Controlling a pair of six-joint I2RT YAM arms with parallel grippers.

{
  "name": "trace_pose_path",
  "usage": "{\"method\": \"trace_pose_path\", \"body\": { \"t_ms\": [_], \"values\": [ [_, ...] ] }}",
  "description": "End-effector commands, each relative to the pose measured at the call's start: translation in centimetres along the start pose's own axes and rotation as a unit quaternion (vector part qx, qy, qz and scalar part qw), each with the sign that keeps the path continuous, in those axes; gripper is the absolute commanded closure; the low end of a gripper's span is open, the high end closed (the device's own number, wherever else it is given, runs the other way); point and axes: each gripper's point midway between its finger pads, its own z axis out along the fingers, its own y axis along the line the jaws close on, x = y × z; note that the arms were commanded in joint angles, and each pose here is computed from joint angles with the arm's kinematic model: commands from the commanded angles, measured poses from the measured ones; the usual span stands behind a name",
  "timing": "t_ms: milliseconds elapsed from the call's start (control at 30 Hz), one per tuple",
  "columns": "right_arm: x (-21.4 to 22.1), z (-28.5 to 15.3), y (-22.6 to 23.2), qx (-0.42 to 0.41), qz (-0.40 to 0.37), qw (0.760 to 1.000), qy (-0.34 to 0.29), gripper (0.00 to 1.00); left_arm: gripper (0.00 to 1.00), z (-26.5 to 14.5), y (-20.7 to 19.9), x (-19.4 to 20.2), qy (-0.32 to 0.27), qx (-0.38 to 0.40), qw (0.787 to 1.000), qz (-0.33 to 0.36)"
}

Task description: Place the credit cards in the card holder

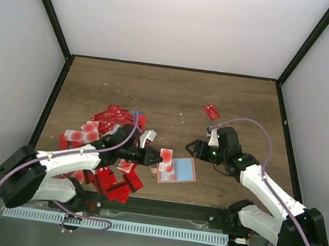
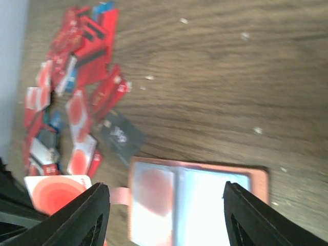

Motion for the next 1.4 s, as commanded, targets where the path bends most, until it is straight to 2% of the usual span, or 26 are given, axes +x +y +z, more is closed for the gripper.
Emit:
{"method": "trace_pose_path", "body": {
  "t_ms": [0, 200, 400, 867, 1367],
  "values": [
    [1.3, 0.5, -3.9, 0.077, 0.040, 0.996, 0.002, 0.37, 0.96, 1.5, -0.3, -0.4, 0.007, 0.019, 1.000, -0.021],
    [3.0, 1.8, -5.7, 0.091, 0.063, 0.993, 0.026, 0.35, 0.96, 4.0, 0.9, 1.8, 0.083, 0.020, 0.995, -0.053],
    [4.2, 3.1, -6.1, 0.076, 0.074, 0.993, 0.048, 0.35, 0.96, 5.8, 3.3, 3.4, 0.121, -0.012, 0.989, -0.082],
    [5.5, 3.9, -6.8, 0.068, 0.075, 0.992, 0.071, 0.36, 0.96, 7.5, 3.9, 3.7, 0.142, -0.021, 0.983, -0.119],
    [6.9, 4.4, -6.8, 0.049, 0.085, 0.991, 0.093, 0.38, 0.96, 7.3, 4.2, 3.5, 0.128, -0.032, 0.980, -0.149]
  ]
}}
